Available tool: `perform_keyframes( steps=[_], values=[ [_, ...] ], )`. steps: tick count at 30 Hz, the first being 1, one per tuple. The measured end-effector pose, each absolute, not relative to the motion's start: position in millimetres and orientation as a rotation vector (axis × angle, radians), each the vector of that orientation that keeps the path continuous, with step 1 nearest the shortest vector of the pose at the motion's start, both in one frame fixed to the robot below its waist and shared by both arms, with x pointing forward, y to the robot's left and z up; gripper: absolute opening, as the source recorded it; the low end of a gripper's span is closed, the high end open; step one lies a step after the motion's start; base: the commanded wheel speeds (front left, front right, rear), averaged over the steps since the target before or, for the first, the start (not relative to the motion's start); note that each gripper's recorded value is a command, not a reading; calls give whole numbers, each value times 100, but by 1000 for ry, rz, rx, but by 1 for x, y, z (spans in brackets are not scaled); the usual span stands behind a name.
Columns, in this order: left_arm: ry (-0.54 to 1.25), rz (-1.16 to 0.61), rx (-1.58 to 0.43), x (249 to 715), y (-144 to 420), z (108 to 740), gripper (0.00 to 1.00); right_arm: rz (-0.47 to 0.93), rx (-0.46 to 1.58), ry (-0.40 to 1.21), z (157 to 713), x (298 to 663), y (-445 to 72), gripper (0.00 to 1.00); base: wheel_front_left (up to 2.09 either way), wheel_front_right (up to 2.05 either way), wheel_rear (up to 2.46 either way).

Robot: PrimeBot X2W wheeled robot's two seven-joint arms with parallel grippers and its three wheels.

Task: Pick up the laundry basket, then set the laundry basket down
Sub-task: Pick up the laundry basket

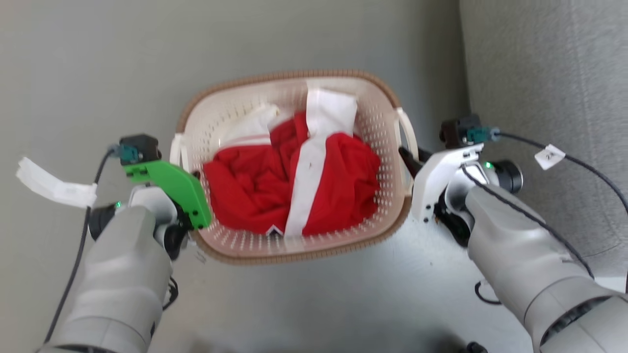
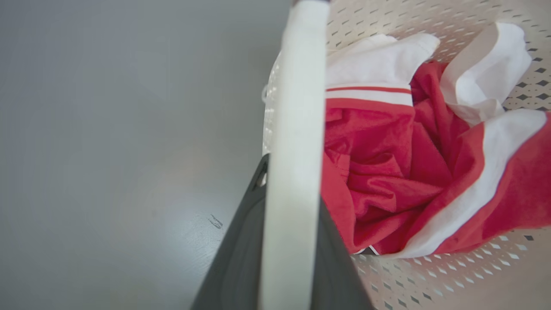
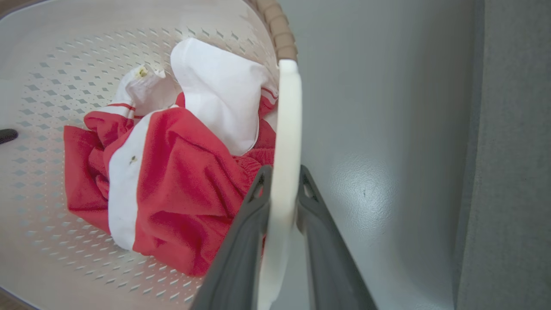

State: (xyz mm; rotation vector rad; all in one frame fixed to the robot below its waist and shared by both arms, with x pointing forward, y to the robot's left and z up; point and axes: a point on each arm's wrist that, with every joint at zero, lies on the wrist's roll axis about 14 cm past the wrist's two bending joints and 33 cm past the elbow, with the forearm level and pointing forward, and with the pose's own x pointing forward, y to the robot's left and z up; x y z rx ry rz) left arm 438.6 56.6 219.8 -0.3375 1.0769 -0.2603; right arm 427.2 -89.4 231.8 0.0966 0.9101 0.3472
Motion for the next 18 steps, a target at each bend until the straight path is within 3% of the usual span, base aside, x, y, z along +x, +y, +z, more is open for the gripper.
perform_keyframes(
  steps=[18],
  values=[
    [1102,-271,-348,393,57,278,0,332,120,937,287,382,-89,0,0,0,0]
  ],
)
